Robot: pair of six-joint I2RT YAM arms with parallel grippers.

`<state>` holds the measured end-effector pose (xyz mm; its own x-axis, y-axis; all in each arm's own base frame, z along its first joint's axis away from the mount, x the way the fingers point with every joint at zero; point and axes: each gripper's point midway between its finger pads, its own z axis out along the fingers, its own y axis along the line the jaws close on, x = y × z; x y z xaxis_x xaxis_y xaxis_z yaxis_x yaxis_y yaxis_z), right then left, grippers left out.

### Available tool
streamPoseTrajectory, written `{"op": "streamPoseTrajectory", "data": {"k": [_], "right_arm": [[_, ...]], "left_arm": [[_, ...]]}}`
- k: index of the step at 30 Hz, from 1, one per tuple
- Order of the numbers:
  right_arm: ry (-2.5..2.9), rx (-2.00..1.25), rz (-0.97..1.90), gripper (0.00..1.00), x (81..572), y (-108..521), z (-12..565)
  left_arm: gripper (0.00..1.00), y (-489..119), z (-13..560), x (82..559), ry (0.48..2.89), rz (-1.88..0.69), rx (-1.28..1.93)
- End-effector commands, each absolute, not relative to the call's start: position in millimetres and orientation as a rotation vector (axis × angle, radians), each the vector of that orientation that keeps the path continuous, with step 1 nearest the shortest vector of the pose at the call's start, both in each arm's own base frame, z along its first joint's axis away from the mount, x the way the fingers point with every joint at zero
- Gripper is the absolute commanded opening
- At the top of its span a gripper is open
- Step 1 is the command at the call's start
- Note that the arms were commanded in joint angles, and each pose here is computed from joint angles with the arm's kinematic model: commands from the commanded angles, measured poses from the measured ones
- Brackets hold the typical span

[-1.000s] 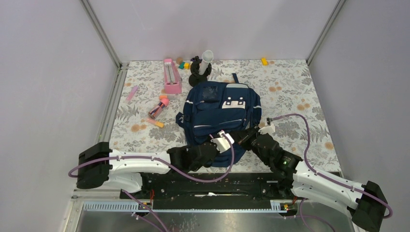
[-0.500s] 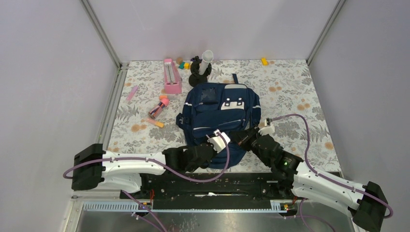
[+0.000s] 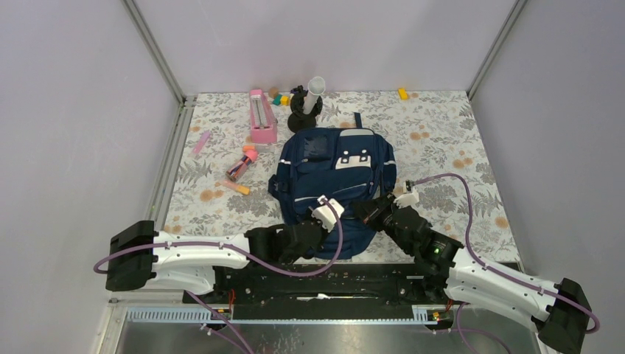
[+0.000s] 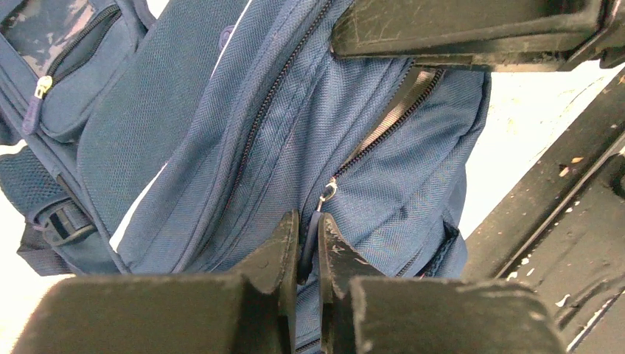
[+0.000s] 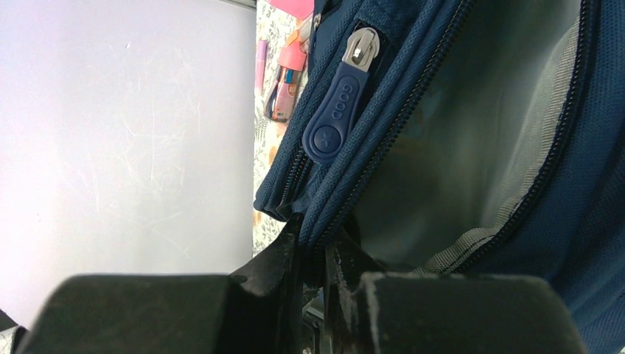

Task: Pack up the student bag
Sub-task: Unzip the student bag at the center of the board.

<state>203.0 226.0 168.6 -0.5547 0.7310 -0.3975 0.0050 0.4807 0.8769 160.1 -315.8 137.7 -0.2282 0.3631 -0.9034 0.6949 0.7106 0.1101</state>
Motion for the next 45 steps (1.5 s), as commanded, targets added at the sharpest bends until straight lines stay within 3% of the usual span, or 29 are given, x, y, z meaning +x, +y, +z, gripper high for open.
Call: {"op": "streamPoseTrajectory", "data": {"k": [1, 3, 8, 18, 21, 36, 45], "right_arm": [[1.646, 0.725, 1.003, 0.00, 237, 186, 222], [1.642, 0.715, 0.991, 0.00, 238, 185, 226], [1.647, 0.684, 0.992, 0.00, 239, 190, 235], [1.659, 0.698, 0.987, 0.00, 239, 190, 227], [1.653, 0.699, 0.971, 0.00, 240, 187, 226], [1.617, 0.741, 0.820, 0.00, 263, 169, 229], [1.655, 0.718, 0.814, 0.00, 273, 177, 227]], "left_arm": [[0.05, -266, 90, 156, 2.001, -0.197, 0.822], [0.15, -268, 87, 154, 2.019, -0.235, 0.780], [0.21, -278, 84, 153, 2.026, -0.290, 0.739], [0.18, -276, 86, 153, 2.043, -0.263, 0.741], [0.09, -270, 80, 147, 2.077, -0.285, 0.727], [0.10, -257, 55, 117, 2.214, -0.455, 0.663], [0.06, -299, 71, 76, 2.203, -0.902, 0.693]]}}
